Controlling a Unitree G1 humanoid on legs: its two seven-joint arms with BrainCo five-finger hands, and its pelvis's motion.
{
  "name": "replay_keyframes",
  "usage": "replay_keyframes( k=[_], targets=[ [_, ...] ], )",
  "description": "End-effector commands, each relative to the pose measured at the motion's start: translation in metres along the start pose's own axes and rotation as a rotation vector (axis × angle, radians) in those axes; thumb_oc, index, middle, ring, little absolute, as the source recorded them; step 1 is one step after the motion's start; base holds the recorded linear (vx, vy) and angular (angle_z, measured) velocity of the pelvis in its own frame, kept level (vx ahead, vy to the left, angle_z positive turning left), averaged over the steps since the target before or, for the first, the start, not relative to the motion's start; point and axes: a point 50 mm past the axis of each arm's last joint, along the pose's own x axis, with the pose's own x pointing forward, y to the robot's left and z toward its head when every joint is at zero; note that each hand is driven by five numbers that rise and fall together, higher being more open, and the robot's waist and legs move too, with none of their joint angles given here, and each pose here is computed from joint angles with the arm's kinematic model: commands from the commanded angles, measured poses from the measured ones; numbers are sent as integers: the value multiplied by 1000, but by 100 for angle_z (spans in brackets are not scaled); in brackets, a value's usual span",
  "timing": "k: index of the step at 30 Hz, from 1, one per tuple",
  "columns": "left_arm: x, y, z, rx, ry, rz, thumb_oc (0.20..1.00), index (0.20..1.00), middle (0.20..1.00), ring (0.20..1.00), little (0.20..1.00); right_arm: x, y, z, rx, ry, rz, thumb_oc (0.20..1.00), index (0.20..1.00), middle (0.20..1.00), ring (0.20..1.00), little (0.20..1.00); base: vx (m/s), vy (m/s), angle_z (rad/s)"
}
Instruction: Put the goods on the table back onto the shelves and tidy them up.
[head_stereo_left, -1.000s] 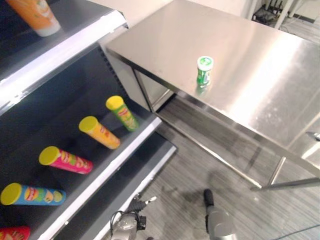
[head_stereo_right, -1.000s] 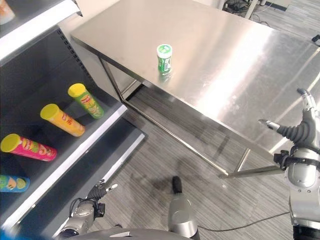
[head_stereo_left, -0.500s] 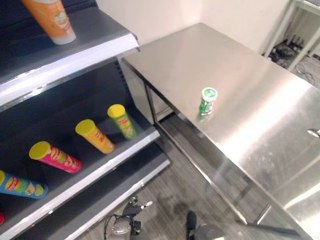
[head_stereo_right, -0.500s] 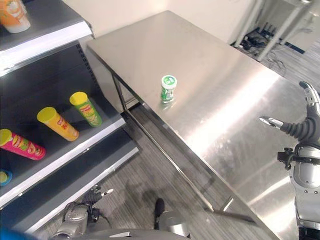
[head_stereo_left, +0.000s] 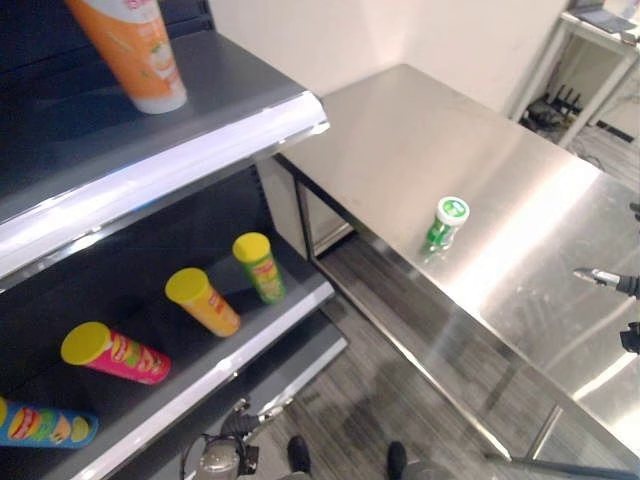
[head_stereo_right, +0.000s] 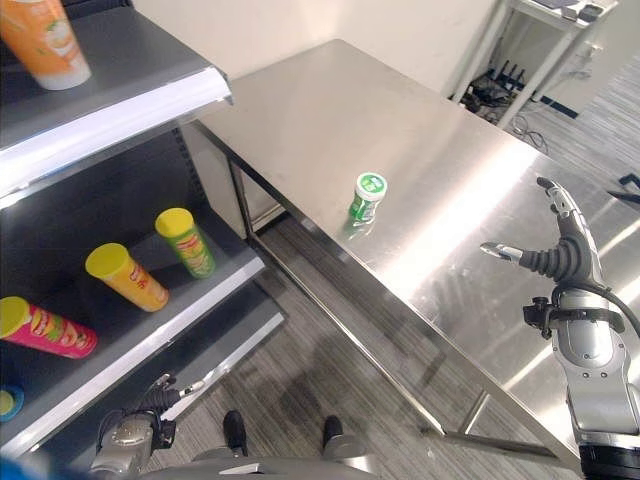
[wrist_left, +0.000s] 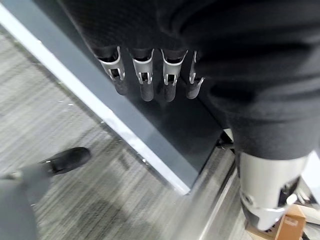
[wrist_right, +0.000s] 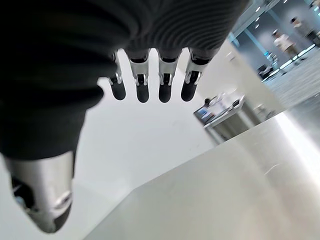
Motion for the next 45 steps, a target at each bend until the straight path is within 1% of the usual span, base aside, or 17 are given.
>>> replay_keyframes(
  k=[1, 6, 8, 10, 14, 15, 20, 21, 28, 33, 45],
  targets=[
    [3, 13, 11, -8, -44, 31, 1000, 1000, 1000, 1000, 1000, 19, -20, 26, 7, -144, -36, 1000, 1000, 1000, 1000, 1000, 2, -9, 3],
    [2, 11, 6, -10, -29, 16, 1000, 1000, 1000, 1000, 1000, 25, -15, 27, 35, -149, 56, 1000, 1000, 1000, 1000, 1000, 0, 0, 0],
    [1, 11, 3, -7, -24, 2, 1000, 1000, 1000, 1000, 1000, 31, -11, 25, 53, -139, 125, 1000, 1000, 1000, 1000, 1000, 0, 0, 0],
    [0, 11, 2, -6, -22, -4, 1000, 1000, 1000, 1000, 1000, 34, -11, 24, 51, -133, 143, 1000, 1000, 1000, 1000, 1000, -7, -29, 6],
    [-1, 10, -1, 3, -12, -18, 1000, 1000, 1000, 1000, 1000, 46, -10, 22, -1, -114, 213, 1000, 1000, 1000, 1000, 1000, -3, -27, 4],
    [-1, 10, -2, 6, -8, -25, 1000, 1000, 1000, 1000, 1000, 52, -10, 19, -45, -95, 246, 1000, 1000, 1000, 1000, 1000, 2, -37, 3],
    [-2, 8, -6, 12, 3, -36, 1000, 1000, 1000, 1000, 1000, 62, -10, 12, -87, -52, 284, 1000, 1000, 1000, 1000, 1000, 0, -39, 10],
    [-3, 8, -8, 17, 5, -43, 1000, 1000, 1000, 1000, 1000, 65, -12, 8, -123, -29, 298, 1000, 1000, 1000, 1000, 1000, -1, -44, 13],
    [-4, 8, -13, 9, 20, -47, 1000, 1000, 1000, 1000, 1000, 77, -15, 6, -143, -3, 281, 1000, 1000, 1000, 1000, 1000, -1, -36, 13],
    [-6, 10, -16, 0, 28, -45, 1000, 1000, 1000, 1000, 1000, 87, -22, 4, -170, 23, 235, 1000, 1000, 1000, 1000, 1000, 4, -32, 15],
    [-7, 16, -17, -14, 24, -38, 1000, 1000, 1000, 1000, 1000, 109, -16, -5, -197, 108, 238, 1000, 1000, 1000, 1000, 1000, 6, -19, 7]
  ],
)
